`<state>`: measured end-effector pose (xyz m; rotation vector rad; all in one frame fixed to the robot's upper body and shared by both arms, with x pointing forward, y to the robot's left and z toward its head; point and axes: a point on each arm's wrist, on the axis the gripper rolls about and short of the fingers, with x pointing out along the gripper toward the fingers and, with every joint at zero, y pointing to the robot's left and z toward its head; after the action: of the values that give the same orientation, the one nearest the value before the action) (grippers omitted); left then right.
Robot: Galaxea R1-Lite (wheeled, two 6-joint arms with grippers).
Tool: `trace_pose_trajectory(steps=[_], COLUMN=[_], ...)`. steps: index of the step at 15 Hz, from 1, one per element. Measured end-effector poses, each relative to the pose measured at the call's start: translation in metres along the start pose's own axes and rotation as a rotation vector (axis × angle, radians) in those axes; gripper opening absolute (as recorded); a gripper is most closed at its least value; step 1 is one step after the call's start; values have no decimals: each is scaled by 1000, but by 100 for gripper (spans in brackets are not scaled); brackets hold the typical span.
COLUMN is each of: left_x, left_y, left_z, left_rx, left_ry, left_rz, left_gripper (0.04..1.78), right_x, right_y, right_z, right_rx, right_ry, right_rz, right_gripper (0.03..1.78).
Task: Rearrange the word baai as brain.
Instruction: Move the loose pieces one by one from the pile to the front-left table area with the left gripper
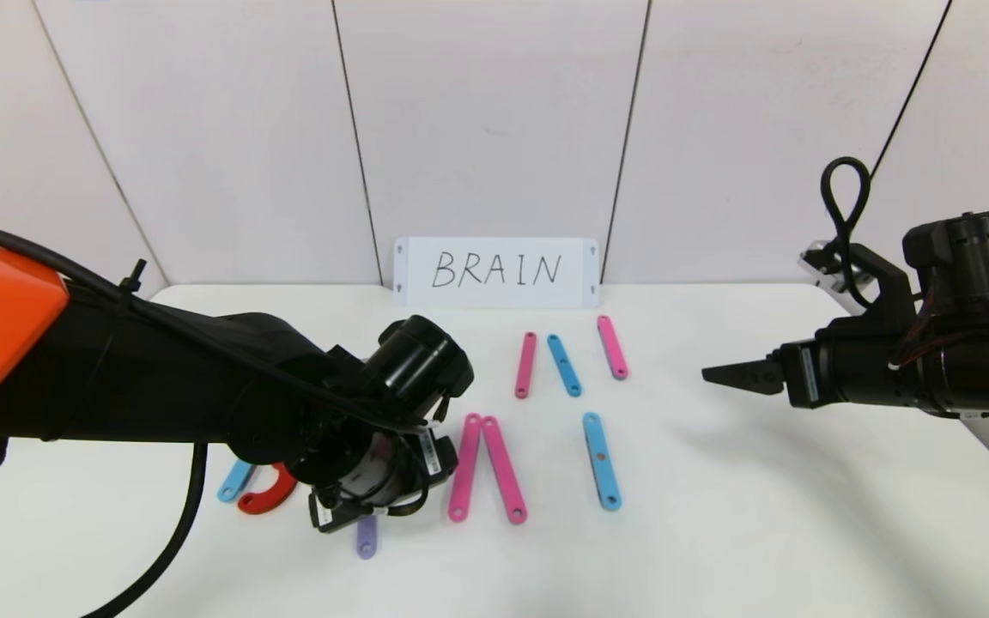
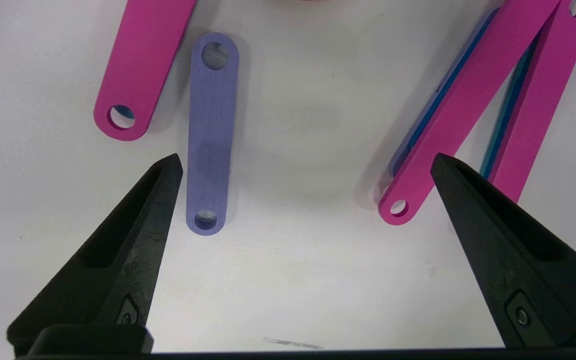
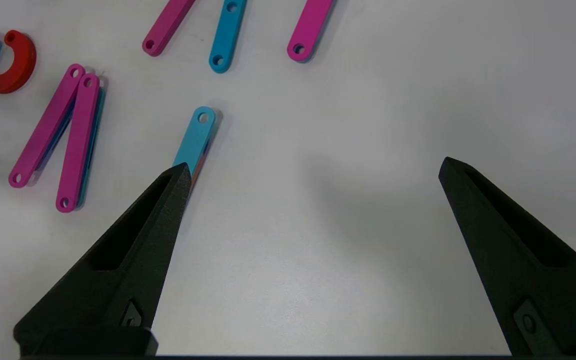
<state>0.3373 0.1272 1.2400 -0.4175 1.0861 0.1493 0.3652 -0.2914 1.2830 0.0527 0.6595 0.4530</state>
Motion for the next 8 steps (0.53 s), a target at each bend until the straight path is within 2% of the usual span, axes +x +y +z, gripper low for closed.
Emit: trace_pose_trajectory(steps=[8], left_x=[12], left_y=[3], left_z=[-5], left_rx=[28], left_ry=[32], left_rz=[55], left_gripper=[174], right_x=[0], right_y=[0], right_z=[0], right_rx=[0], right_ry=[2], right_rz=[0], right_gripper=[174])
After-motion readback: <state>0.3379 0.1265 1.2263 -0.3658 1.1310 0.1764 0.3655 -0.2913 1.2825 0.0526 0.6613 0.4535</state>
